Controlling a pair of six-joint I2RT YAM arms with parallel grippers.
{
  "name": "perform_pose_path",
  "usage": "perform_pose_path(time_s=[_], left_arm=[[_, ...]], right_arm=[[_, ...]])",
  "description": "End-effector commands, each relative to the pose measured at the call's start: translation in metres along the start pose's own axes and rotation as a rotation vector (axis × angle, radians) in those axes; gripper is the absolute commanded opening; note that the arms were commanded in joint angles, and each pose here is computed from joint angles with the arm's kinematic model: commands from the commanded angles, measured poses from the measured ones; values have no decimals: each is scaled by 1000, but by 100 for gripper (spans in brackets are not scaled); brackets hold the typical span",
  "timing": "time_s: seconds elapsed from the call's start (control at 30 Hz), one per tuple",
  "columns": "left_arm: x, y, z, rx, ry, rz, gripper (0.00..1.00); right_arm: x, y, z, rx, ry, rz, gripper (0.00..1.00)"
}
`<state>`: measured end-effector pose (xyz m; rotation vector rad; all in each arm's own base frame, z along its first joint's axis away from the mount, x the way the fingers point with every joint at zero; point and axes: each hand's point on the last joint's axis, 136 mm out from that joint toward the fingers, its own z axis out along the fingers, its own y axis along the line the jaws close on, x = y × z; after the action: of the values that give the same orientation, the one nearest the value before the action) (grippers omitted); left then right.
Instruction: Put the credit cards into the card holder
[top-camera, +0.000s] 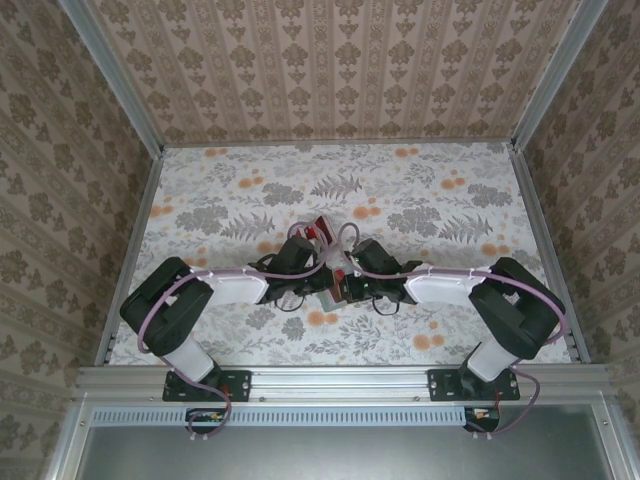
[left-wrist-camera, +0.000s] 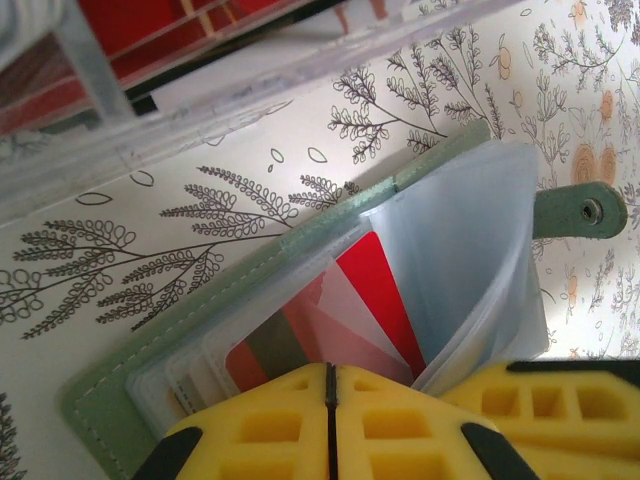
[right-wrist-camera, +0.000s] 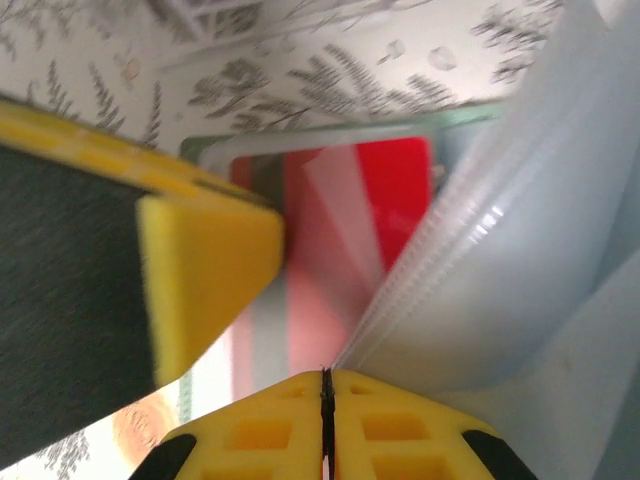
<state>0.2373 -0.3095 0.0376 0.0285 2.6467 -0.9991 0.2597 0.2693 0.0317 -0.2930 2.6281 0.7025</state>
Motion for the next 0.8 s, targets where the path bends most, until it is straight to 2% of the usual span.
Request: perform_pose_path(time_s=[0.0, 0.3, 0.47, 0.6, 0.77], left_arm=[[14, 25, -2, -81, 41, -24, 8], [11, 24, -2, -81, 40, -18, 8], [10, 21, -1, -82, 48, -3, 8], [8, 19, -1, -81, 46, 2, 8], [5, 17, -4, -82, 40, 14, 8]], right_arm=[[1, -40, -12, 134, -44, 74, 10], [-16, -54, -71, 128, -131, 119, 12], [-30, -37, -88, 67, -144, 95, 17], [-34, -26, -77, 25, -102, 79, 24], [-20, -32, -45, 27, 4, 113, 31]])
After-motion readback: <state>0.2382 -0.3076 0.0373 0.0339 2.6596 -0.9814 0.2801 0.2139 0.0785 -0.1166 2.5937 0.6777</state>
